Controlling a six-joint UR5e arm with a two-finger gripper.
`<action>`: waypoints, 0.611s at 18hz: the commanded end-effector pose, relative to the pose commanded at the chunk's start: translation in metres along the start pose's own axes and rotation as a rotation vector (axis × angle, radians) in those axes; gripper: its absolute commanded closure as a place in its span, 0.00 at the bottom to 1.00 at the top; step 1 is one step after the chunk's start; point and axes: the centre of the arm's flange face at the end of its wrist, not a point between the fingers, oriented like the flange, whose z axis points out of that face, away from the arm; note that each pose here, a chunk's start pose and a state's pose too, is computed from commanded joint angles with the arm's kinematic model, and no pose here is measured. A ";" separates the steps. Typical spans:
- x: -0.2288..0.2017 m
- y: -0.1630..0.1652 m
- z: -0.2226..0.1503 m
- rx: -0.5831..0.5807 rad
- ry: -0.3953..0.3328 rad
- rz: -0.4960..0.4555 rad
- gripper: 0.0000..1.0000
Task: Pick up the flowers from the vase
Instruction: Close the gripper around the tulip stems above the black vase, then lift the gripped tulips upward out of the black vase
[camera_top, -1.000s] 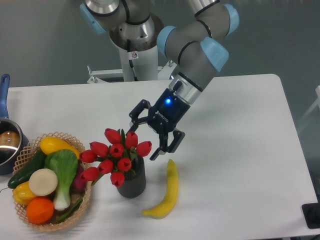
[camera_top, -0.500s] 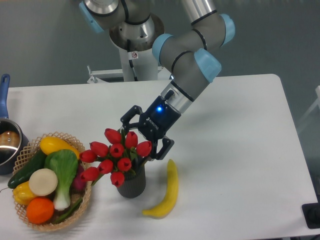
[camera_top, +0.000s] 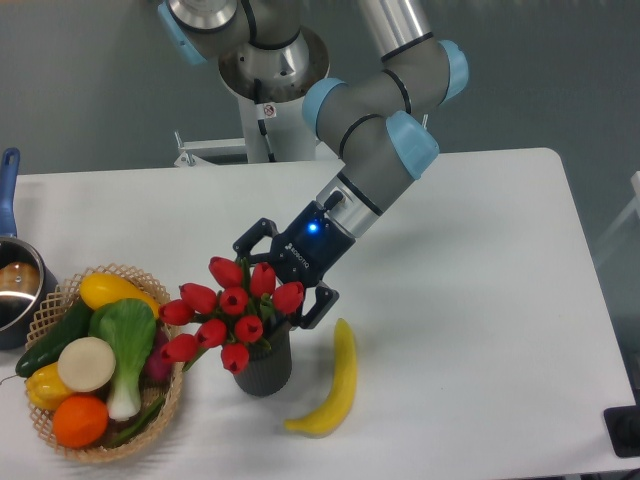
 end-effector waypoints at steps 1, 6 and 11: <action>-0.001 0.000 0.000 0.000 0.000 0.000 0.13; -0.001 0.000 0.000 -0.001 -0.001 0.001 0.36; -0.002 -0.004 -0.002 0.001 -0.004 0.008 0.48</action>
